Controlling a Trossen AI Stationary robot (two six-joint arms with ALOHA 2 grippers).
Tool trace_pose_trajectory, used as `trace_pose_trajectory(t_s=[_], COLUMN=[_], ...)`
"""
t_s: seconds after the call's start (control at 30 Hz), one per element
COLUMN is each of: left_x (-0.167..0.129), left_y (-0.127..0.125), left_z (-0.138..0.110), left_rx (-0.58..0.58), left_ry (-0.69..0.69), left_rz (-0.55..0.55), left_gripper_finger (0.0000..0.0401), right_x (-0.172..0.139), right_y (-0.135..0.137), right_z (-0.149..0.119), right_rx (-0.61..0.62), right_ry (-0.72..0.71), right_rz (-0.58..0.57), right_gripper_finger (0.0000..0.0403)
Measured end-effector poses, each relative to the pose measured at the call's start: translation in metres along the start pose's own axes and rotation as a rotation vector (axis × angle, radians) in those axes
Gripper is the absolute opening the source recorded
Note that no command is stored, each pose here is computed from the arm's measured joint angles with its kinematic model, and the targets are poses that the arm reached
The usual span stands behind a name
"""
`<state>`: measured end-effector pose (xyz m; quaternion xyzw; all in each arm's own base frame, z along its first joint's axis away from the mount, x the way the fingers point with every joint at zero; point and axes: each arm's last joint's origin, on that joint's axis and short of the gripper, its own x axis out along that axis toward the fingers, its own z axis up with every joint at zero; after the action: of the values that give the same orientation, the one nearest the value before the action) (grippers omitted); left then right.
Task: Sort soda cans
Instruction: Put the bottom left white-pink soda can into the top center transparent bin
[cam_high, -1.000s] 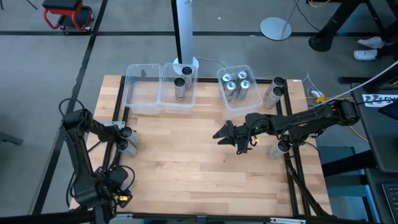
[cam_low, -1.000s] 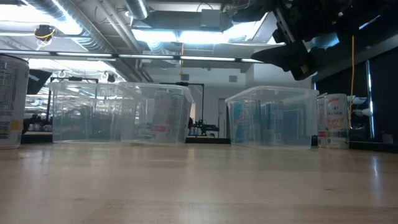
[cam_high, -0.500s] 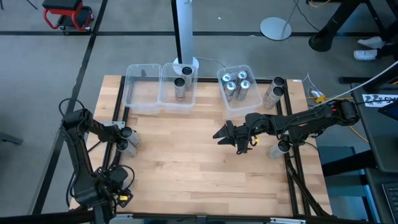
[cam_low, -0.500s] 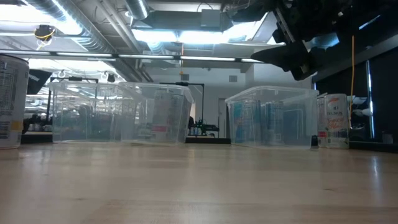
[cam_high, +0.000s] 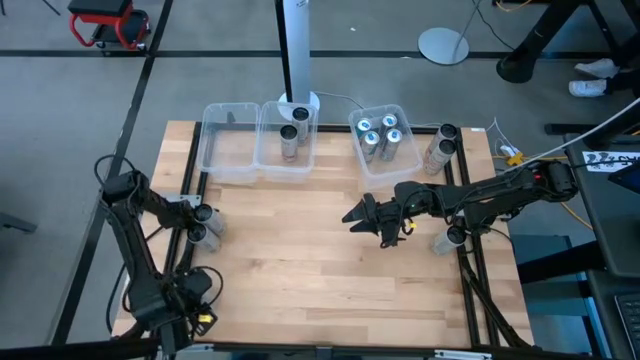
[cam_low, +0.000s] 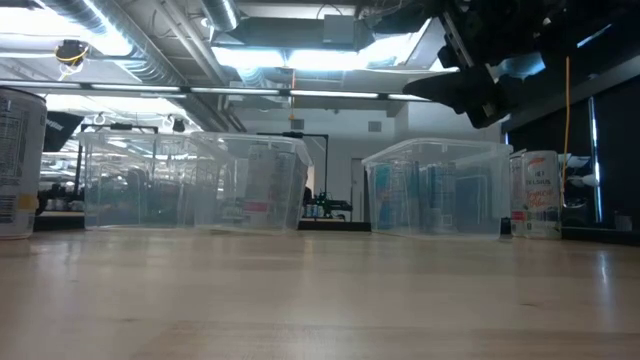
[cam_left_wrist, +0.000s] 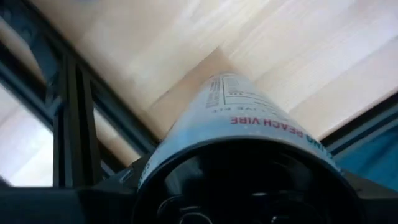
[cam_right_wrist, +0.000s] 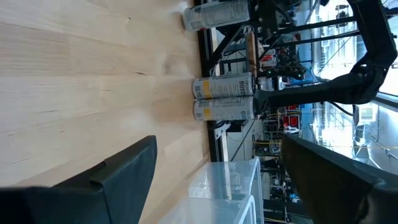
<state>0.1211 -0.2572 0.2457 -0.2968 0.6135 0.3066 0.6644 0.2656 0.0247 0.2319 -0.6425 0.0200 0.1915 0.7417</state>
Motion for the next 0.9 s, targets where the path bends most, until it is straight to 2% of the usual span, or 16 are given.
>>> trace_pose_trajectory(t_s=[0.2, 0.4, 0.5, 0.67, 0.9], left_x=[-0.014, -0.042, -0.059, -0.083, -0.099], left_y=[-0.009, -0.016, -0.016, -0.022, -0.012], left_z=[0.024, 0.062, 0.086, 0.135, 0.207], left_rx=[0.03, 0.087, 0.113, 0.166, 0.198], left_ry=[-0.035, -0.11, -0.171, -0.28, -0.362], left_rz=[0.004, 0.029, 0.064, 0.007, 0.055], left_gripper_finger=[0.0242, 0.0242, 0.0245, 0.0248, 0.0246], right_x=[0.0, 0.0, 0.0, 0.0, 0.0], right_y=[0.0, 0.0, 0.0, 0.001, 0.002], right_z=[0.0, 0.0, 0.0, 0.0, 0.0], right_rx=[0.001, 0.004, 0.004, 0.006, 0.03], right_ry=[0.0, 0.001, 0.0, 0.001, 0.001], right_rz=[0.001, 0.002, 0.002, 0.008, 0.018], right_gripper_finger=[0.0342, 0.0342, 0.0342, 0.0342, 0.0342])
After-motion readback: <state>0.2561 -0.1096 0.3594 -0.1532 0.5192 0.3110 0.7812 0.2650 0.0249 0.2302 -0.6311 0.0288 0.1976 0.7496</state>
